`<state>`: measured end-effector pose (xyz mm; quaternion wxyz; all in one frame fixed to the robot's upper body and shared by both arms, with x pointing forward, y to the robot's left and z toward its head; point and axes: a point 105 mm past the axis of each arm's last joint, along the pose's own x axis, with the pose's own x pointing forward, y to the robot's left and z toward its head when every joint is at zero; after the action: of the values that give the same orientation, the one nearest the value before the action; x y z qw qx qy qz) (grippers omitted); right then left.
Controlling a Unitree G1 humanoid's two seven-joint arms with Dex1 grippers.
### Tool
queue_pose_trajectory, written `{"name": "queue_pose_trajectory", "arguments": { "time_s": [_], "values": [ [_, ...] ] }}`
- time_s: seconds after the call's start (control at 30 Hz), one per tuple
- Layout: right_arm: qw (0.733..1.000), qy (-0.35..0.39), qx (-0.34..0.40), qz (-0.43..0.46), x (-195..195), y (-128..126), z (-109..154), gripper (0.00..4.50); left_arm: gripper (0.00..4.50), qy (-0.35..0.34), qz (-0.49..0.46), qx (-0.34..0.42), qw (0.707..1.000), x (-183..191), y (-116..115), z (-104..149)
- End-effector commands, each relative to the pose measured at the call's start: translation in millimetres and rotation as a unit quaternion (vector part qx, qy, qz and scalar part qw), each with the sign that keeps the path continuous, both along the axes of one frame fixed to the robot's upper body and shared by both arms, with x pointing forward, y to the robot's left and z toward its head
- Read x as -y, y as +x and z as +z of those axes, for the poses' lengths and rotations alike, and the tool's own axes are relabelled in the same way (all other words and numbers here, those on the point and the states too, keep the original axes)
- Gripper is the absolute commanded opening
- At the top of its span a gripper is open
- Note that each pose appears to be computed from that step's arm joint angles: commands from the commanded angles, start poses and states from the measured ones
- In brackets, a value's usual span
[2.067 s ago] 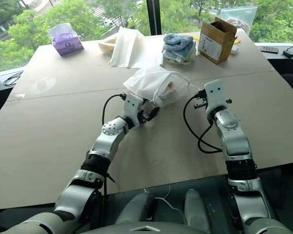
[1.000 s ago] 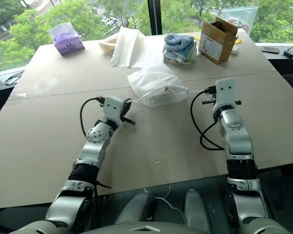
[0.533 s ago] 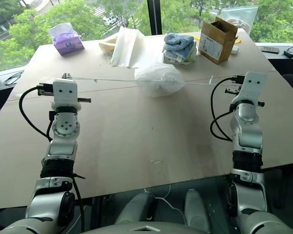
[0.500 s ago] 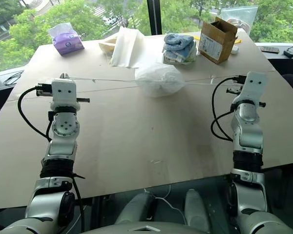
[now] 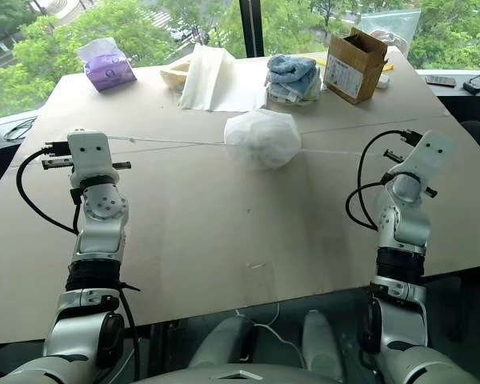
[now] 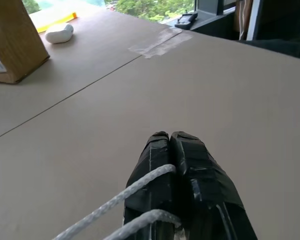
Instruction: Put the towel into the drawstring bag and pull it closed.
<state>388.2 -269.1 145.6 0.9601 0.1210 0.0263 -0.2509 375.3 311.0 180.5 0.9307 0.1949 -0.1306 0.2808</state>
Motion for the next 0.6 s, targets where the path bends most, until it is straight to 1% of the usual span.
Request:
{"name": "queue_pose_trajectory", "arguments": {
  "time_s": [0.03, 0.07, 0.1, 0.13, 0.17, 0.2, 0.23, 0.27, 0.3, 0.33, 0.37, 0.4, 0.43, 0.47, 0.5, 0.57, 0.6],
  "values": [
    [0.982, -0.022, 0.037, 0.182, -36.4, 8.3, 18.5, 0.3, 0.01, -0.06, -0.183, -0.016, 0.981, 32.6, 15.0, -6.6],
    [0.967, -0.054, 0.032, 0.246, -56.6, 5.9, 18.4, 0.62, 0.0, -0.058, -0.259, -0.039, 0.963, 58.9, 18.1, -13.6],
    [0.943, -0.074, 0.028, 0.324, -80.4, -0.9, 15.2, 0.76, 0.0, -0.069, -0.338, -0.061, 0.937, 85.3, 17.3, -21.6],
    [0.913, -0.077, 0.019, 0.401, -103.2, -12.4, 9.4, 1.29, 0.31, -0.069, -0.406, -0.086, 0.907, 108.7, 12.5, -29.5],
    [0.889, -0.075, 0.009, 0.451, -115.5, -23.7, 3.1, 1.87, 0.65, -0.061, -0.452, -0.107, 0.883, 123.4, 6.2, -35.4],
    [0.872, -0.077, -0.003, 0.484, -122.1, -33.3, -2.6, 2.07, 0.82, -0.056, -0.483, -0.125, 0.865, 132.3, 0.7, -40.4],
    [0.856, -0.091, -0.016, 0.509, -124.5, -42.2, -8.0, 2.45, 1.15, -0.055, -0.506, -0.145, 0.849, 138.2, -4.6, -46.0],
    [0.842, -0.12, -0.032, 0.525, -120.8, -50.7, -14.8, 3.1, 1.8, -0.047, -0.518, -0.171, 0.837, 139.8, -9.8, -54.0],
    [0.829, -0.147, -0.05, 0.538, -115.9, -58.7, -21.8, 3.44, 2.14, -0.034, -0.518, -0.196, 0.832, 138.0, -13.6, -62.5],
    [0.811, -0.15, -0.071, 0.562, -111.0, -71.0, -29.6, 3.92, 2.58, -0.011, -0.505, -0.223, 0.834, 131.1, -16.7, -71.8],
    [0.79, -0.15, -0.088, 0.588, -107.6, -84.3, -34.7, 4.07, 2.73, 0.005, -0.504, -0.242, 0.829, 125.7, -22.0, -78.2],
    [0.771, -0.151, -0.094, 0.611, -103.5, -96.6, -36.9, 4.5, 3.38, 0.011, -0.513, -0.257, 0.819, 121.6, -29.9, -82.3],
    [0.767, -0.151, -0.094, 0.617, -96.5, -103.0, -37.4, 4.5, 3.66, 0.01, -0.524, -0.271, 0.807, 118.1, -37.6, -85.2],
    [0.77, -0.154, -0.092, 0.612, -87.7, -105.6, -37.2, 4.5, 4.13, 0.007, -0.531, -0.282, 0.799, 113.8, -44.0, -87.1],
    [0.77, -0.166, -0.102, 0.608, -76.7, -108.8, -40.2, 4.5, 4.48, 0.009, -0.531, -0.291, 0.796, 107.1, -49.5, -87.8],
    [0.761, -0.188, -0.123, 0.608, -58.3, -118.0, -47.1, 4.5, 4.48, 0.008, -0.532, -0.304, 0.79, 94.4, -59.5, -87.3],
    [0.756, -0.195, -0.131, 0.611, -49.2, -123.8, -49.8, 4.5, 4.48, -0.002, -0.538, -0.312, 0.783, 87.6, -68.2, -87.1]
  ]
}}
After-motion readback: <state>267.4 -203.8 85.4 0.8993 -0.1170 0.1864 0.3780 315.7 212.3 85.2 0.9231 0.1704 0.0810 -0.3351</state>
